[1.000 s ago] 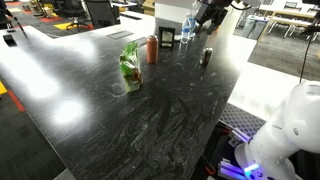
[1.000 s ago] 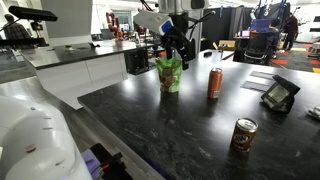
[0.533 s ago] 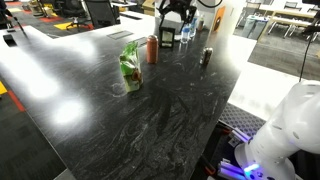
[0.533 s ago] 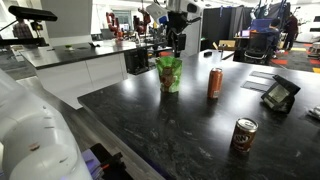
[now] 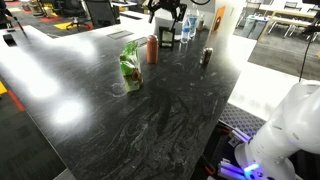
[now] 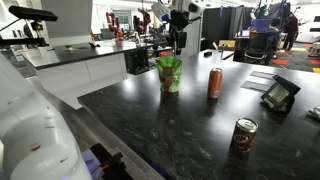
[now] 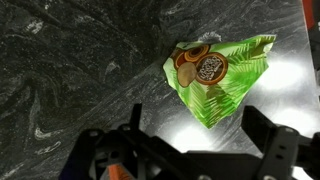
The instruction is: Move the green bag forward
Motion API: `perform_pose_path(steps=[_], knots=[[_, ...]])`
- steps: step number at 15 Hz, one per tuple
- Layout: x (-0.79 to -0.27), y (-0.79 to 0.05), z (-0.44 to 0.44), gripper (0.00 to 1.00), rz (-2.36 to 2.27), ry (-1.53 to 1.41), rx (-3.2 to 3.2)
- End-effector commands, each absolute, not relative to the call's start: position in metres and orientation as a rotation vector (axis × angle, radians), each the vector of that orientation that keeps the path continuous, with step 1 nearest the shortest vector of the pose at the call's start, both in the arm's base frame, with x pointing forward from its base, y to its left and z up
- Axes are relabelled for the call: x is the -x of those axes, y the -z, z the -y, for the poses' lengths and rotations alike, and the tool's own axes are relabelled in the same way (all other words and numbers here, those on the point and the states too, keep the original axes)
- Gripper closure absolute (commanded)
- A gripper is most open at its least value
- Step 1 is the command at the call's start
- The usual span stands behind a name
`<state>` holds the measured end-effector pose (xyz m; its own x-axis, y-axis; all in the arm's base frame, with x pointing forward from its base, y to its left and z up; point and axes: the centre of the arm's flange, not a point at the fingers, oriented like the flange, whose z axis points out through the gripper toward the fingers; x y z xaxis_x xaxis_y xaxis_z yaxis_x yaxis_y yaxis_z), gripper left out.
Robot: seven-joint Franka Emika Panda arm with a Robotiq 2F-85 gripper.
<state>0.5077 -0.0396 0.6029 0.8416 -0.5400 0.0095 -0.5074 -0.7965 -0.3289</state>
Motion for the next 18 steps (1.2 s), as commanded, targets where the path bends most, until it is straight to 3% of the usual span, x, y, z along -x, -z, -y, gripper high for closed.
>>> perform_pose_path(steps=[1, 18], knots=[[-0.524, -0.603, 0.033, 0.00, -0.882, 0.174, 2.666], [-0.615, -0.556, -0.002, 0.00, -1.127, 0.108, 2.462]])
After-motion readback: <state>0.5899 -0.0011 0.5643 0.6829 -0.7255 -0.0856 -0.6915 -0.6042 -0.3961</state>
